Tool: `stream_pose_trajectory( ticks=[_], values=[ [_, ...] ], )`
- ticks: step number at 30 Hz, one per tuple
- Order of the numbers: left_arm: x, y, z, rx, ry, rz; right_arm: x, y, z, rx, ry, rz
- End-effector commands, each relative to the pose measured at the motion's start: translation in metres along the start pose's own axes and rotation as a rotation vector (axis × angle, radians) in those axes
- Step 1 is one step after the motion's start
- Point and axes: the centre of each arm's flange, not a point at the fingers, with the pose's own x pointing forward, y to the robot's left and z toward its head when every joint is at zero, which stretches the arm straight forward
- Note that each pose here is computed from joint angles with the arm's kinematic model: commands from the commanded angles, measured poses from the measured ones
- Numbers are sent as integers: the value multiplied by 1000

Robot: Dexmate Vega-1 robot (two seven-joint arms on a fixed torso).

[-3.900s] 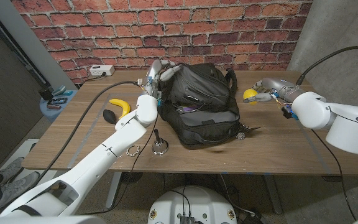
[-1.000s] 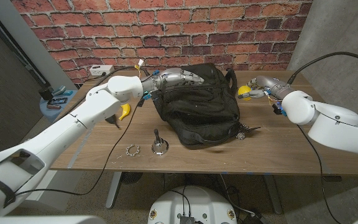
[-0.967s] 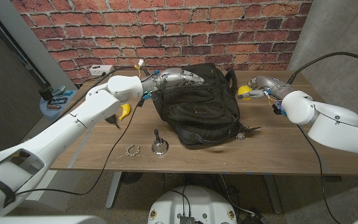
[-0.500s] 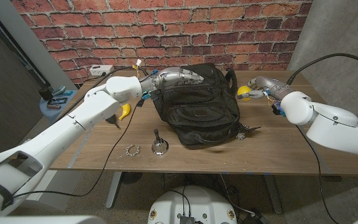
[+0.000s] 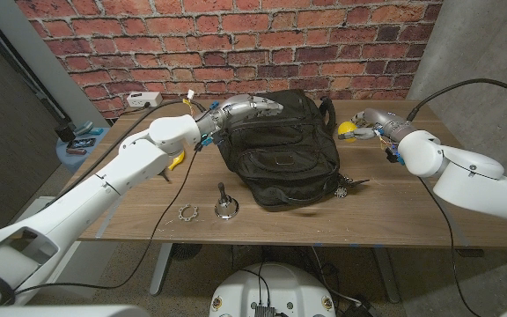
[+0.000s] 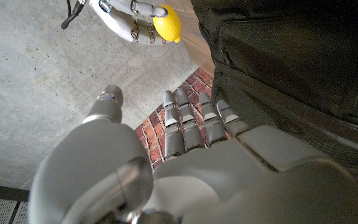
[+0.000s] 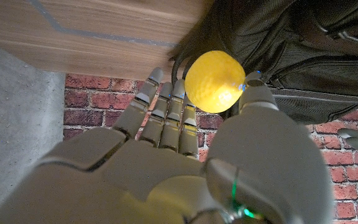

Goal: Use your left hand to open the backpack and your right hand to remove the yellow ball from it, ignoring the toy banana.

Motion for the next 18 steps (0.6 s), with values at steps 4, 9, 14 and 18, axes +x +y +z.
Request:
stream_pose_trajectory(
  ticks=[4,9,14,18],
  values=[
    [-3,1,-8,-46,-14,127,15,-9,-28,5,33,-39],
    [-3,0,-14,-99,-13,153,18,-13,-34,-6,46,-43],
    [-3,-1,-16,-129,-20,188,21,-16,-38,-18,52,-47],
    [-5,0,-17,-133,-28,217,24,-18,-41,-15,54,-49]
  ],
)
